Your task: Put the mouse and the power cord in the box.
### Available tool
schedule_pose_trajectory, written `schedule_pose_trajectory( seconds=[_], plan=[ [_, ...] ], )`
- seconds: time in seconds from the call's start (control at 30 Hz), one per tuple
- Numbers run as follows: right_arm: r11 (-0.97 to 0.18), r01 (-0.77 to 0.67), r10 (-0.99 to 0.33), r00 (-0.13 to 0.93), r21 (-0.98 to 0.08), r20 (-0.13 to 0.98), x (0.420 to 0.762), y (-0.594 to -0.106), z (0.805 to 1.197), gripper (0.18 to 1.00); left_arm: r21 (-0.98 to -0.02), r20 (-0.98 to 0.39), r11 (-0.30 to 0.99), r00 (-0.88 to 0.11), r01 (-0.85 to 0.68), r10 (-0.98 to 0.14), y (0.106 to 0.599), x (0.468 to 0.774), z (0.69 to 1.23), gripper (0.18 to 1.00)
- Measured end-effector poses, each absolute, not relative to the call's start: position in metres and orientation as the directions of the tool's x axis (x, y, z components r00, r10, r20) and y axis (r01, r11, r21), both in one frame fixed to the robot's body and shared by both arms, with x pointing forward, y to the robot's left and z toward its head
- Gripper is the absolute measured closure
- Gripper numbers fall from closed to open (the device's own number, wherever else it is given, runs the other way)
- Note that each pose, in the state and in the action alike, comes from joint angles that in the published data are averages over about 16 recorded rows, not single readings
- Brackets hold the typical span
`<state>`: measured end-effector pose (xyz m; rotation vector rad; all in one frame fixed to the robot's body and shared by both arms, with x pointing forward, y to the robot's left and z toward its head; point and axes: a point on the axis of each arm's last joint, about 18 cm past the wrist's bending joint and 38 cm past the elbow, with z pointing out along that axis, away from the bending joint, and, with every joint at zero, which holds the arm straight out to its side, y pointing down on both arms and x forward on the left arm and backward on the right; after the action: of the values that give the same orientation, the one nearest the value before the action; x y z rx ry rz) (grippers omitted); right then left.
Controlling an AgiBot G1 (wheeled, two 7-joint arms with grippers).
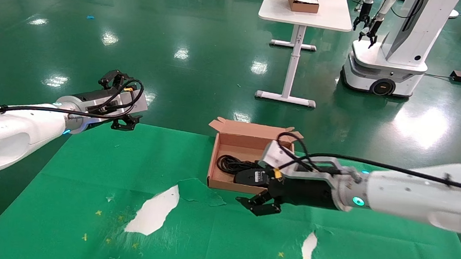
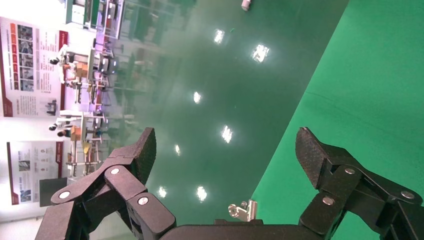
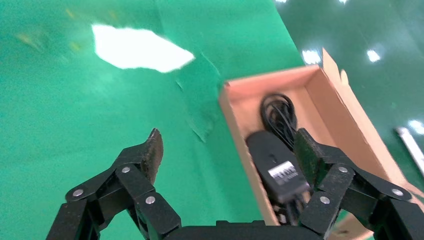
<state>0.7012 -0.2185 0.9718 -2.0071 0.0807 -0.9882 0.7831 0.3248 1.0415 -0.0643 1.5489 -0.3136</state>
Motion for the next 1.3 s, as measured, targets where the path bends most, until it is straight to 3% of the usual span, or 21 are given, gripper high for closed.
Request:
schedule_pose_trajectory(
  seconds=[0.27, 0.6, 0.93, 1.3],
  plan=[
    [-0.484, 0.320, -0.410, 0.739, -0.814, 0.534, 0.667, -0.236, 0.970, 0.220, -0.315, -0.949, 0.924, -0.046, 0.219, -0.312, 0.319, 0.779, 1.033, 0.184],
    [-0.333, 0.360, -0.380, 0.794, -0.871, 0.474, 0.616, -0.260, 0.974, 0.180, -0.515, -0.856, 0.773, -0.176, 0.371, -0.486, 0.306, 0.758, 1.016, 0.184],
    [-0.212, 0.408, -0.309, 0.834, -0.888, 0.457, 0.555, -0.283, 0.982, 0.178, -0.672, -0.735, 0.559, -0.343, 0.486, -0.585, 0.298, 0.719, 1.008, 0.184],
    [-0.129, 0.454, -0.208, 0.857, -0.882, 0.471, 0.492, -0.299, 0.990, 0.178, -0.769, -0.624, 0.333, -0.528, 0.546, -0.576, 0.296, 0.661, 1.007, 0.184]
  ],
)
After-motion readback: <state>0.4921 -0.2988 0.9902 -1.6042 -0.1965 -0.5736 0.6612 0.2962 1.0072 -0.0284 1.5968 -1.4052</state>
